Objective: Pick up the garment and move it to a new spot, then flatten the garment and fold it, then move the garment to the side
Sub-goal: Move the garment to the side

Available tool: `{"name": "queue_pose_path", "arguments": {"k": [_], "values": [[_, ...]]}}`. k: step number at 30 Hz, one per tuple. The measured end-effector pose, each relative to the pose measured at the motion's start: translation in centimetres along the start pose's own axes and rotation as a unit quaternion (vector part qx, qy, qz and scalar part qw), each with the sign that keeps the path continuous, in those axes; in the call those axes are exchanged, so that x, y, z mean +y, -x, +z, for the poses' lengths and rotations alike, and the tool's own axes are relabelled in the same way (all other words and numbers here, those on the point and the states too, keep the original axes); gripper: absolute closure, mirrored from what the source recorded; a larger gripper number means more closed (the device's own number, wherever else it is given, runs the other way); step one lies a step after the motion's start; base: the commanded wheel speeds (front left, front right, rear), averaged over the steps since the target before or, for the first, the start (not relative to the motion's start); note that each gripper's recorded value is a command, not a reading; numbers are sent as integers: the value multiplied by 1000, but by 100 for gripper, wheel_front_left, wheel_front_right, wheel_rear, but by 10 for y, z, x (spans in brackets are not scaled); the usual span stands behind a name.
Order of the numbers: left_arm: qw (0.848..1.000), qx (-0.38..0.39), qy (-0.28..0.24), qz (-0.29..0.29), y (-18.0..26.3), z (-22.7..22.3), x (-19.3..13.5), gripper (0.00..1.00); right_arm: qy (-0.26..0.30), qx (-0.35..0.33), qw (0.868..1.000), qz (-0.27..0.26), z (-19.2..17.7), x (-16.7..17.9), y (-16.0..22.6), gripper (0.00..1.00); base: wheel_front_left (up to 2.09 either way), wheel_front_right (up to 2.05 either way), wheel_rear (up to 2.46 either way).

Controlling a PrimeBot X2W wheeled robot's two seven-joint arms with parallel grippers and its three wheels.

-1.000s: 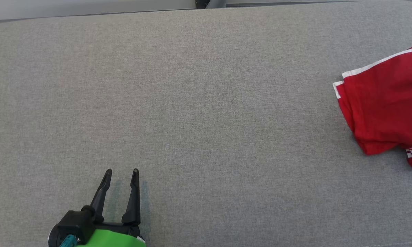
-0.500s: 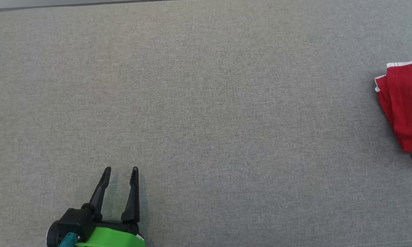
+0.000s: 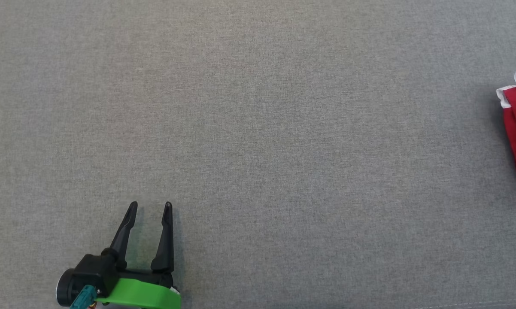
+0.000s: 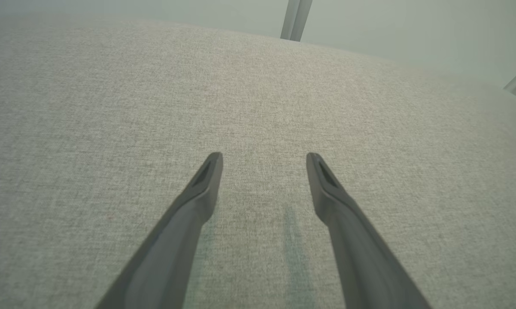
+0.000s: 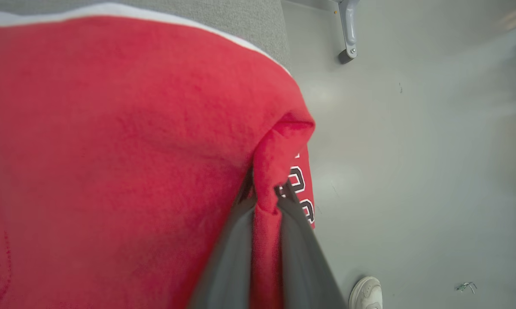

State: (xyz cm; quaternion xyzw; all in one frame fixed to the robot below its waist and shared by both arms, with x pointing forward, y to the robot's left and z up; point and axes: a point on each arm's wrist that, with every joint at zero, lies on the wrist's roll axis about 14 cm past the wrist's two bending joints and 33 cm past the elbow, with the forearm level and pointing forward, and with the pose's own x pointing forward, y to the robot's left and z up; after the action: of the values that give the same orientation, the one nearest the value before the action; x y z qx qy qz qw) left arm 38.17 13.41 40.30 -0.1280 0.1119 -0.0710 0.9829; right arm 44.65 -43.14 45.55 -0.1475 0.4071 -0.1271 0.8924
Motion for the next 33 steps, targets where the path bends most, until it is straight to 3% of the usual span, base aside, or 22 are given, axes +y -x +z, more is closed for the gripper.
{"name": "queue_pose_path", "arguments": {"k": [1, 2, 3, 11, 14, 19, 22, 27, 33], "values": [[1000, 1, 0, 0, 0, 0, 0, 0, 1, -2, 1000, -4, -1, -1, -2, 83, 0, 0, 0], [1000, 1, 0, -1, 0, -1, -1, 0, 3, -3, 1000, -8, -3, -3, -4, 51, 0, 0, 0], [1000, 1, 0, -2, -1, -1, -1, 0, 5, -11, 1000, -14, -2, -5, -5, 0, 0, 0, 0], [1000, -9, -2, -6, -1, 6, -3, 0, -3, -68, 997, -42, 4, -17, -9, 0, 0, 0, 0], [1000, -15, -1, -4, 1, 10, -3, 0, -24, -130, 991, -39, 20, -13, -4, 0, 0, 0, 0], [1000, -16, 5, 5, 12, 11, 1, 0, -65, -259, 964, -24, 63, 2, 19, 0, 0, 0, 0], [1000, -21, 6, 12, 19, 14, 4, 0, -98, -332, 938, 1, 83, 21, 40, 0, 0, 0, 0], [999, -32, 6, 20, 30, 21, 8, 0, -143, -407, 902, 27, 81, 40, 76, 0, 0, 0, 0], [998, -50, 1, 30, 42, 31, 13, 0, -169, -417, 892, 50, 41, 81, 101, 0, 0, 0, 0]]}}
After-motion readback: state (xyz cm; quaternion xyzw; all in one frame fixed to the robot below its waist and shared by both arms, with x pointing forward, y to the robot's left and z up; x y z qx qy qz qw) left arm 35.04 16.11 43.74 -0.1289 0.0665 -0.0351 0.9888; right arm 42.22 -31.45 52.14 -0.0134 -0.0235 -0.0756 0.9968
